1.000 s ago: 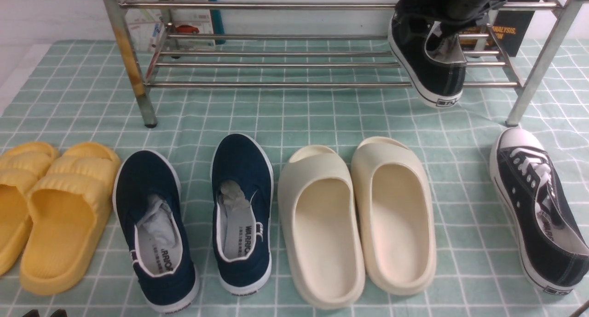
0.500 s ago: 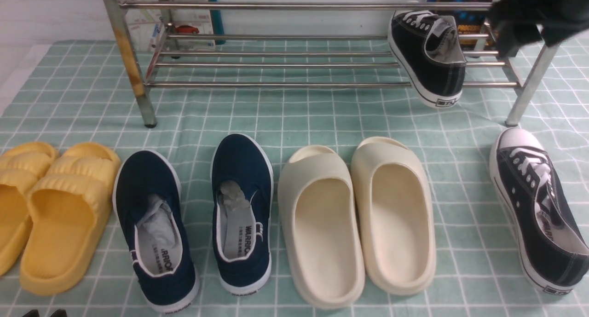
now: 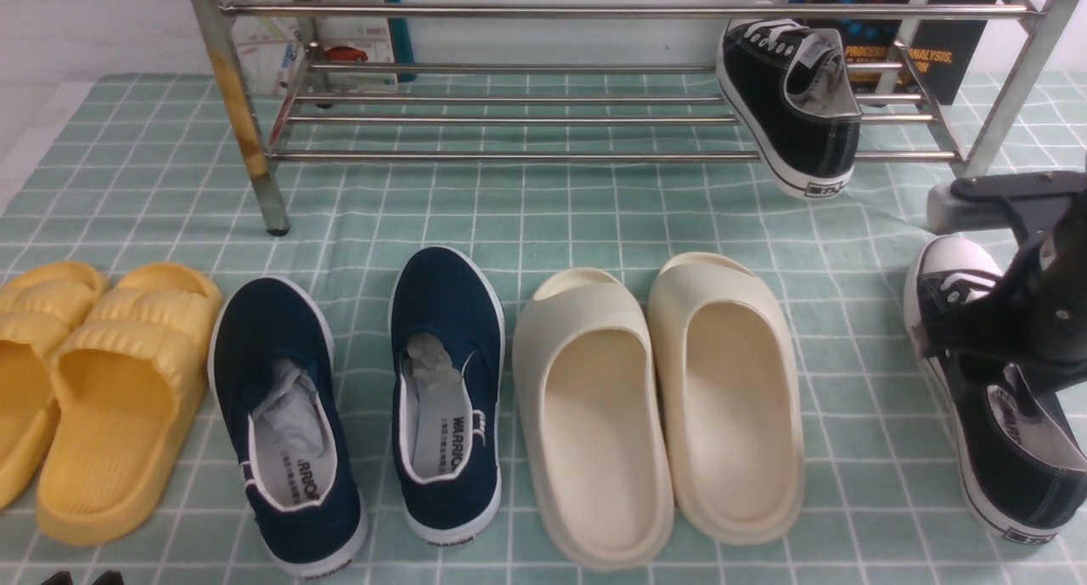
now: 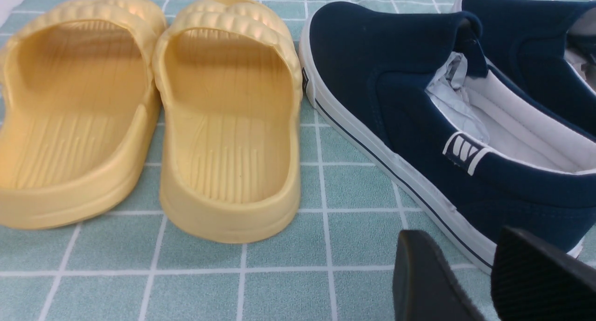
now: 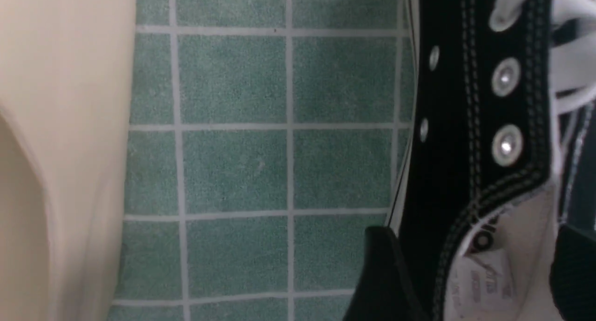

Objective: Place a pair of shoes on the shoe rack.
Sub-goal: Use the right arm to grab the shoe closest to it, then use the right arm to put a shoe into the shoe rack

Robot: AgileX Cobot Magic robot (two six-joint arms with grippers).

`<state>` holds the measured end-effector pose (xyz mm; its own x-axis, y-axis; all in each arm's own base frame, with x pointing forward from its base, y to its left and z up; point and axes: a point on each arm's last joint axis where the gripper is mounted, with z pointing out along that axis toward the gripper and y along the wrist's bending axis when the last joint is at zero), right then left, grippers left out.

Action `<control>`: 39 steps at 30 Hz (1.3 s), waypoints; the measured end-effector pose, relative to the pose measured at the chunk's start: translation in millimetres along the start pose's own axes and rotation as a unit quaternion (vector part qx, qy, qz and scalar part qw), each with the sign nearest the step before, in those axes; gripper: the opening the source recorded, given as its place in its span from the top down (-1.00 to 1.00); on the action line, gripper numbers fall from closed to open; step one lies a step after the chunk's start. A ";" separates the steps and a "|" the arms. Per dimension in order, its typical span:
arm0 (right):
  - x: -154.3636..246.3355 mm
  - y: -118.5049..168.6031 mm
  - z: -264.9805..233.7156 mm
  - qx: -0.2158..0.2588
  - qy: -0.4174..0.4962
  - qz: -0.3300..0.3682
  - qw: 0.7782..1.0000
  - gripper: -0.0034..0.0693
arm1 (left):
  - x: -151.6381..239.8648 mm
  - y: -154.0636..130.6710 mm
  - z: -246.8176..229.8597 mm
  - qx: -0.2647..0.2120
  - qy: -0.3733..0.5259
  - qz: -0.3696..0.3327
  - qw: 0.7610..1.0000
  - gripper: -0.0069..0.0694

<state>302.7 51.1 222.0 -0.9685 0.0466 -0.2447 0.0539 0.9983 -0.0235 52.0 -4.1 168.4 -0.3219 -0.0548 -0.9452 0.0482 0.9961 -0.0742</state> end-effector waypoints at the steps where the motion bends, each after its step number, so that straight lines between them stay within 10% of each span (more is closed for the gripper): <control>1: -1.4 0.5 8.4 0.004 0.006 -0.004 1.000 -0.33 | 0.0 0.0 0.0 0.000 0.000 0.000 1.000 0.19; 12: -5.8 1.5 37.0 0.019 0.021 -0.020 0.999 0.74 | 0.0 0.0 0.0 0.000 0.000 0.000 1.000 0.19; 28: -47.7 1.8 -64.9 0.008 -0.066 -0.043 0.997 0.75 | 0.0 0.0 0.0 0.000 0.000 0.000 1.000 0.19; 39: -122.4 18.1 -46.2 0.021 -0.090 -0.055 0.994 0.75 | 0.0 0.0 0.0 0.000 0.000 0.000 1.000 0.19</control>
<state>411.0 65.2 296.3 -0.9102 -0.0745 -0.4073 -0.0372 0.9944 -0.0987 52.0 -4.1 168.4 -0.3219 -0.0548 -0.9452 0.0482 0.9961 -0.0742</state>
